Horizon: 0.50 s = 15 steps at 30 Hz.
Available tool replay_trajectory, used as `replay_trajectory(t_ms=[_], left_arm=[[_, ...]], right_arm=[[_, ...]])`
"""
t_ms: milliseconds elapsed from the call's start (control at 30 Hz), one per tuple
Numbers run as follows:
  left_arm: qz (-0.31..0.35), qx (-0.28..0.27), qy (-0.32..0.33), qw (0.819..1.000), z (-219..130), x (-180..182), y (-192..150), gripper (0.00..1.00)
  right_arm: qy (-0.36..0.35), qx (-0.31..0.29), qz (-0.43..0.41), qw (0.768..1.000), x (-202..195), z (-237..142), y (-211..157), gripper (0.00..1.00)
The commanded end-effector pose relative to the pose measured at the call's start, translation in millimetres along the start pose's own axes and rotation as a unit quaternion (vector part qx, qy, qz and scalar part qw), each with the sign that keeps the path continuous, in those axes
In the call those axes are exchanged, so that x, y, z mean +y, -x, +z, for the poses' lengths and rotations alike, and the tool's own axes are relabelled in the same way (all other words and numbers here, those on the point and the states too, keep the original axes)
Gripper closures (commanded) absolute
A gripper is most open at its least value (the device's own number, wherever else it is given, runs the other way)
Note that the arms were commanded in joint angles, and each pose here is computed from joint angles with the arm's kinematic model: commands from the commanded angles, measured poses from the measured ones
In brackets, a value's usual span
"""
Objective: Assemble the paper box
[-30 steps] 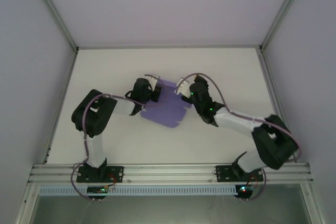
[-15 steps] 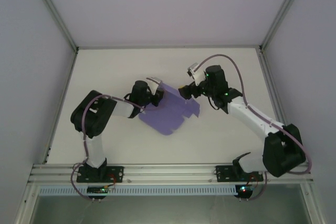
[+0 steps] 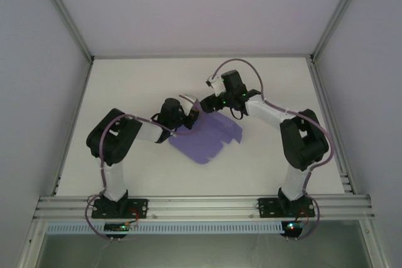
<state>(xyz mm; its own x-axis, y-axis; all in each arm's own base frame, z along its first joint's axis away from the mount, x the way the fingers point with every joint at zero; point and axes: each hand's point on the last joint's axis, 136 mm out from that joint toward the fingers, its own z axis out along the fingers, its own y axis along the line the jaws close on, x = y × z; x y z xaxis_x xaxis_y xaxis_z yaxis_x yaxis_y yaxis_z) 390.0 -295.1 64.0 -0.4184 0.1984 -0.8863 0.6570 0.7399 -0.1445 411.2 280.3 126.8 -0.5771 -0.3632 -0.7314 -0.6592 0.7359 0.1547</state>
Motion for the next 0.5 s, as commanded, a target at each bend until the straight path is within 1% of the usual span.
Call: replay_trajectory(t_ms=[0,100,200,233,367,400,467], left_arm=[[-0.010,0.027,0.007,1.000,5,2,-21,0.92],[-0.017,0.024,0.009,1.000,6,2,-21,0.91],[-0.023,0.017,0.011,1.000,3,2,-18,0.80],[-0.027,0.016,0.014,0.999,1,3,-18,0.79],[-0.038,-0.003,0.019,0.999,-10,3,-12,0.75],[-0.040,-0.004,0.019,0.999,-12,3,-11,0.74],[-0.040,-0.008,0.020,0.999,-16,2,-9,0.74]], right_arm=[[-0.009,0.053,-0.009,0.998,4,13,-25,0.25],[-0.011,0.091,-0.018,0.996,12,21,-50,0.26],[-0.028,0.108,-0.018,0.994,6,24,-63,0.28],[-0.033,0.116,-0.016,0.993,4,25,-69,0.29],[-0.037,0.113,-0.011,0.993,3,25,-74,0.30],[-0.038,0.119,-0.008,0.992,2,24,-83,0.30],[-0.039,0.119,-0.004,0.992,0,23,-87,0.30]])
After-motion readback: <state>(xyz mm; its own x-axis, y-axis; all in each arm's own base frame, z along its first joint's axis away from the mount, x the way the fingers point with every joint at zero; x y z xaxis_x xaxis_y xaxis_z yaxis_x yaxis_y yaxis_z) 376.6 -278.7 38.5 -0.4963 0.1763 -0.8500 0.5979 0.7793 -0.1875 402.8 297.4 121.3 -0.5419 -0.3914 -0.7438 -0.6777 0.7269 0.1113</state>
